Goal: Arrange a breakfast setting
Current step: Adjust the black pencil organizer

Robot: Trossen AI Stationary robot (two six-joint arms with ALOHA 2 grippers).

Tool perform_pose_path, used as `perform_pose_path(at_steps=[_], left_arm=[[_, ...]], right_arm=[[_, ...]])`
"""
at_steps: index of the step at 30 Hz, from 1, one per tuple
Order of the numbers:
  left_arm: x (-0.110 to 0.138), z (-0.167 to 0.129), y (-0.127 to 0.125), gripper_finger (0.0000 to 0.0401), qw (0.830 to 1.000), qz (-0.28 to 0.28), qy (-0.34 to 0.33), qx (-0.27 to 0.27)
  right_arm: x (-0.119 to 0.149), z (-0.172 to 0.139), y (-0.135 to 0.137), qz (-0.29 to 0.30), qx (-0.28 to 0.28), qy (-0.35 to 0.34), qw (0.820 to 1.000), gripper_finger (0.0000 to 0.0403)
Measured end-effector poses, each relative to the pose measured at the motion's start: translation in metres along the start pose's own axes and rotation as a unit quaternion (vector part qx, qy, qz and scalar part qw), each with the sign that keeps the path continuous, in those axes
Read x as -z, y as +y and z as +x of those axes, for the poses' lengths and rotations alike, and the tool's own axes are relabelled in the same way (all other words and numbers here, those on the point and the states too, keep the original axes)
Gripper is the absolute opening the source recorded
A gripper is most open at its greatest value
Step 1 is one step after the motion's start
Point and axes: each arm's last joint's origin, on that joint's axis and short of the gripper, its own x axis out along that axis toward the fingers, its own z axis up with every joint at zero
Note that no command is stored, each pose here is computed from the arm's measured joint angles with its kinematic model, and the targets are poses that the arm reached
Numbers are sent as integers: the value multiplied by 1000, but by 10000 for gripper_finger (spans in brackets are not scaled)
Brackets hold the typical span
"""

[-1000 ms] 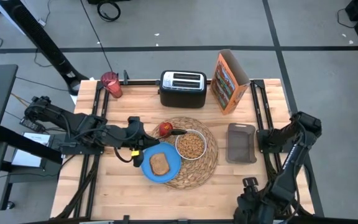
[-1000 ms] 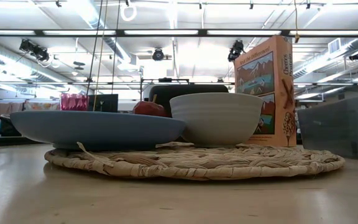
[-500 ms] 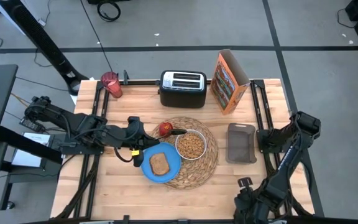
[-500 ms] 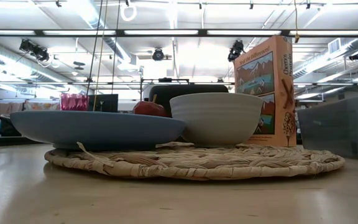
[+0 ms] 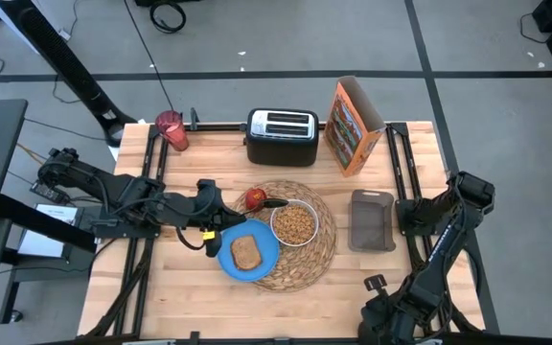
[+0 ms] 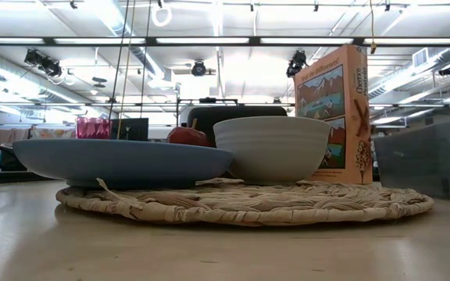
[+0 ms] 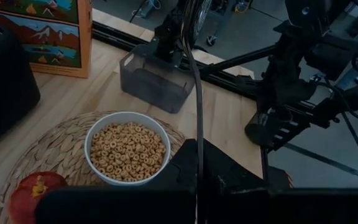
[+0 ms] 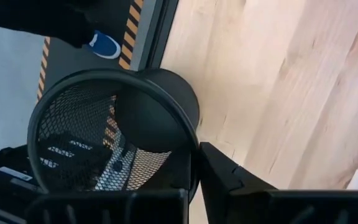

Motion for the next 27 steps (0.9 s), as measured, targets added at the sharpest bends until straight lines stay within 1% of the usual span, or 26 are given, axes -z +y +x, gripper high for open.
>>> perform_pose_path(at_steps=[6, 11, 16, 18, 20, 23, 27], left_arm=[[0, 0, 0, 8, 1000, 0, 0, 0], [0, 0, 0, 8, 1000, 0, 0, 0], [0, 0, 0, 8, 1000, -3, 0, 0], [0, 0, 0, 8, 1000, -4, 0, 0], [0, 0, 0, 8, 1000, -5, -2, 1], [-1, 0, -1, 8, 1000, -8, -6, 4], [-2, 0, -1, 8, 1000, -10, -10, 6]], right_arm=[[0, -1, 0, 18, -11, 11, 1000, 19], [7, -15, -6, 53, -19, 42, 998, 19], [22, -40, -20, 62, 17, 75, 995, 19], [29, -47, -25, 57, 43, 95, 993, 20], [34, -52, -27, 43, 57, 102, 992, 21], [37, -49, -26, 27, 55, 97, 993, 21], [40, -29, -23, 33, 28, 77, 996, 21]])
